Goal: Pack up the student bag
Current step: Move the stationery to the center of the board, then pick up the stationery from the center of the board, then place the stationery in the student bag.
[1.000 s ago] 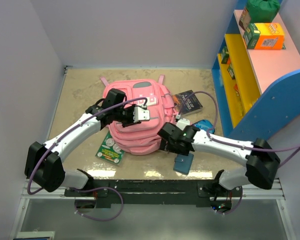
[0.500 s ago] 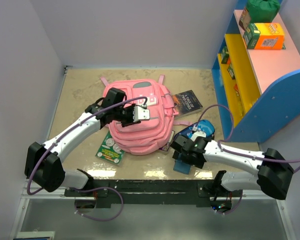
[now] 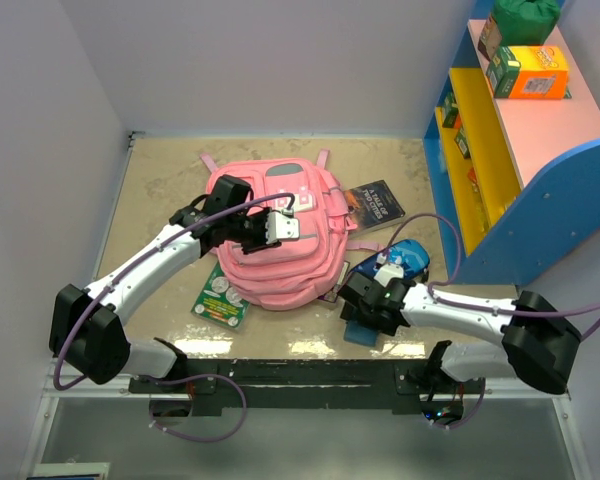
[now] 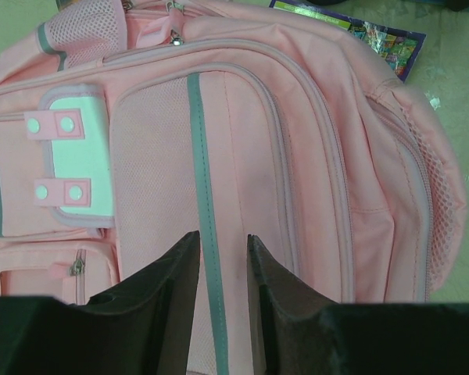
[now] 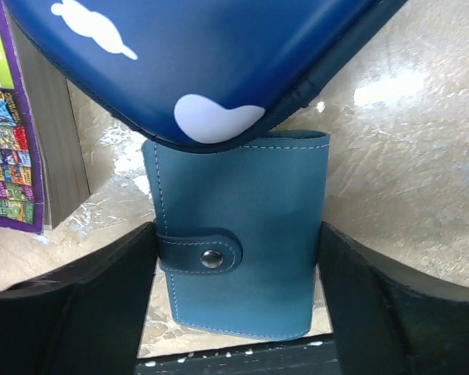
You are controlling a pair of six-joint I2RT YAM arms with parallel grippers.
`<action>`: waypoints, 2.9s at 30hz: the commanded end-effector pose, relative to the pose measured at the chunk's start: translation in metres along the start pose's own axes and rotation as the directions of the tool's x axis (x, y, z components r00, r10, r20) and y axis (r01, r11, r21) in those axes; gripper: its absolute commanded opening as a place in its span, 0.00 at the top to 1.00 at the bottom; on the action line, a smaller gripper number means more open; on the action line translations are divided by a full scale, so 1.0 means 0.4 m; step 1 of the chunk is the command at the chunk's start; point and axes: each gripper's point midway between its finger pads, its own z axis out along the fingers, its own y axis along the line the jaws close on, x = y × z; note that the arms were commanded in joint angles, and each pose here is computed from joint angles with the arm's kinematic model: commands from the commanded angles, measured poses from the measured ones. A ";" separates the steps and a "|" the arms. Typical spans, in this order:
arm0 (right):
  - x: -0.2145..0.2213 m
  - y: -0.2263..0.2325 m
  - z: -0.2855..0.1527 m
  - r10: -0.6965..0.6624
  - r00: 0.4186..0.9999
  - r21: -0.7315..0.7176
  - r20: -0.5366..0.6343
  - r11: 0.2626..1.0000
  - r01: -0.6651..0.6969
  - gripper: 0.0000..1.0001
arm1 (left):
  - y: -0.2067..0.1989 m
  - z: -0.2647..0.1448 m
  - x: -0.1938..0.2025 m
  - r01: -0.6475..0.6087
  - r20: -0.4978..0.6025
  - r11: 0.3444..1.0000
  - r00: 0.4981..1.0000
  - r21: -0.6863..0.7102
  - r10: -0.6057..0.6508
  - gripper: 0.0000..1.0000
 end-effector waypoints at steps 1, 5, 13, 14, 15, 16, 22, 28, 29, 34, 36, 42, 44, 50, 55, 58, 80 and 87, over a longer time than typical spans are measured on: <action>0.020 0.031 0.010 -0.026 1.000 -0.014 -0.016 1.000 0.026 0.28 | -0.006 -0.007 -0.013 -0.017 0.021 1.000 1.000 0.014 0.016 0.61; 0.044 0.064 -0.014 -0.084 0.996 -0.042 0.002 0.996 0.084 0.46 | -0.044 -0.003 -0.016 -0.035 0.045 0.997 0.998 0.070 0.032 0.48; 0.102 0.127 -0.069 -0.197 0.980 -0.098 0.041 0.975 0.200 0.57 | -0.042 0.051 0.059 -0.070 -0.028 0.995 0.997 0.064 0.072 0.29; 0.112 0.143 -0.082 -0.215 0.975 -0.113 0.049 0.969 0.220 0.58 | -0.037 0.055 0.063 -0.074 -0.033 0.996 0.997 0.054 0.076 0.29; 0.109 0.150 -0.089 -0.222 0.973 -0.117 0.067 0.966 0.229 0.58 | -0.021 0.060 0.066 -0.083 -0.039 0.996 0.996 0.028 0.084 0.29; 0.110 0.157 -0.097 -0.227 0.971 -0.126 0.072 0.964 0.235 0.59 | -0.016 0.065 0.072 -0.081 -0.046 0.997 0.996 0.015 0.082 0.30; 0.080 0.197 -0.151 -0.188 0.975 -0.205 0.115 0.956 0.209 0.62 | 0.033 0.074 0.079 -0.079 -0.067 0.994 0.995 -0.071 0.075 0.39; 0.060 0.229 -0.199 -0.155 0.979 -0.312 0.135 0.931 0.191 0.63 | 0.045 0.056 0.044 -0.062 -0.033 0.994 0.998 -0.086 0.060 0.51; 0.056 0.237 -0.206 -0.155 0.978 -0.323 0.139 0.927 0.192 0.63 | 0.044 0.054 0.038 -0.057 -0.027 0.995 0.998 -0.080 0.055 0.54; 0.030 0.266 -0.237 -0.161 0.970 -0.343 0.181 0.914 0.216 0.62 | 0.042 0.052 0.021 -0.016 -0.012 0.998 1.000 -0.061 0.015 0.60; 0.012 0.277 -0.244 -0.156 0.965 -0.341 0.213 0.913 0.223 0.62 | 0.055 0.051 0.014 -0.005 -0.004 0.996 1.000 -0.084 0.005 0.68; -0.037 0.316 -0.271 -0.133 0.954 -0.351 0.270 0.909 0.226 0.62 | 0.087 0.035 -0.010 0.109 0.039 0.983 0.994 -0.146 -0.104 1.00; -0.068 0.327 -0.278 -0.108 0.952 -0.361 0.285 0.908 0.211 0.62 | 0.092 0.020 -0.022 0.152 0.064 0.974 0.988 -0.167 -0.143 1.00; -0.210 0.394 -0.286 -0.046 0.937 -0.413 0.346 0.889 0.196 0.63 | 0.090 -0.024 -0.073 0.202 0.161 0.959 0.972 -0.200 -0.171 1.00; -0.304 0.494 -0.294 -0.042 0.905 -0.447 0.424 0.859 0.249 0.64 | 0.095 -0.041 -0.084 0.242 0.182 0.945 0.962 -0.219 -0.204 1.00; -0.322 0.550 -0.306 -0.038 0.893 -0.481 0.448 0.832 0.276 0.64 | 0.085 -0.036 -0.078 0.261 0.183 0.943 0.957 -0.208 -0.225 1.00; -0.214 0.568 -0.058 -0.151 0.912 -0.416 0.381 0.853 0.315 0.19 | 0.079 -0.074 -0.134 0.270 0.238 0.948 0.944 -0.166 -0.228 1.00; -0.207 0.551 -0.090 -0.128 0.921 -0.462 0.368 0.834 0.301 0.13 | 0.079 -0.070 -0.130 0.268 0.231 0.949 0.946 -0.165 -0.227 1.00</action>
